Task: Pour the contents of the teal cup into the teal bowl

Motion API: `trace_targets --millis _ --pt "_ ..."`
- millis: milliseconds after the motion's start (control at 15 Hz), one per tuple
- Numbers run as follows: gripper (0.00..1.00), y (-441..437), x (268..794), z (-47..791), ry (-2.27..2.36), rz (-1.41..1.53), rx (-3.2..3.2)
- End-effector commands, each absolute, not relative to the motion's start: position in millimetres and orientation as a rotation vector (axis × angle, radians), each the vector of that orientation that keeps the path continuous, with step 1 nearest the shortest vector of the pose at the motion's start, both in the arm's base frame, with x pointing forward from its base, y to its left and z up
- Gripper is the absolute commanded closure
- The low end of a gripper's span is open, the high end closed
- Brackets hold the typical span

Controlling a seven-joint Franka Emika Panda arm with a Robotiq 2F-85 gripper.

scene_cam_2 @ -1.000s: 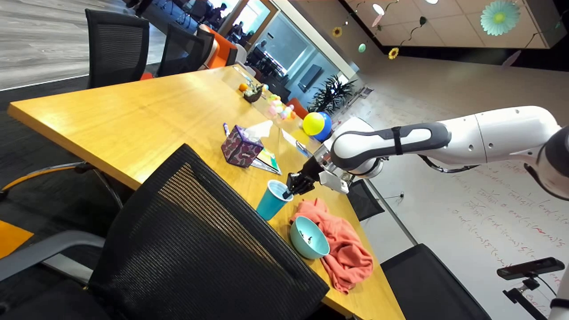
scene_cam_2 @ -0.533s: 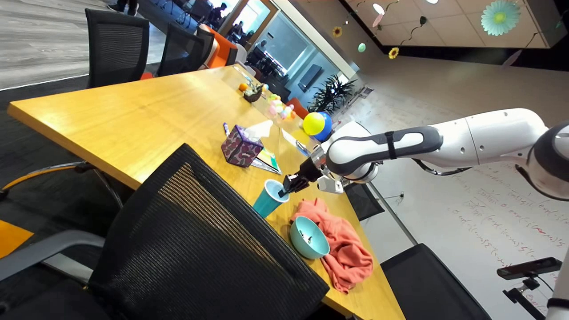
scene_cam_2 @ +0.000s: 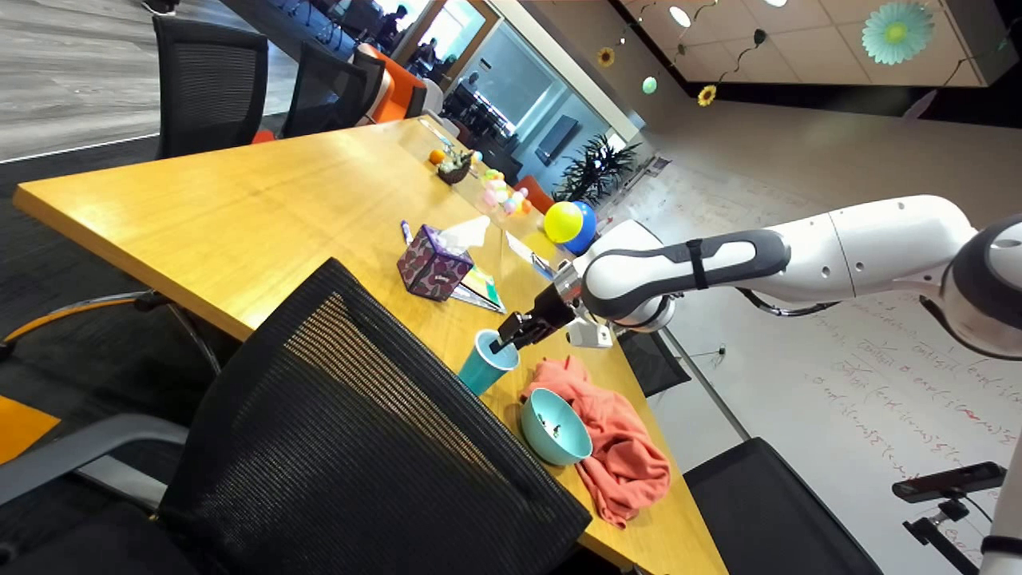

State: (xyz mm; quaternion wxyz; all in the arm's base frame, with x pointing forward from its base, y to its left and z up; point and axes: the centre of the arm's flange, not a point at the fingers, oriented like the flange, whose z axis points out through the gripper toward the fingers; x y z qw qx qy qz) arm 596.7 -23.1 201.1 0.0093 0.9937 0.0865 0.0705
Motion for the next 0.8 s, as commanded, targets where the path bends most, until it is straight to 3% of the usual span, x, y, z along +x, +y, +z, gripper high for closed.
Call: trace_targets --millis 0,67,133,733 --pt "0.1 -16 580 228 0.28 0.303 3.073" --pt "0.02 -14 576 237 0.276 0.319 3.071" --pt "0.0 -11 570 245 0.272 0.331 3.061" --pt "0.0 1 513 309 0.216 0.391 2.931"
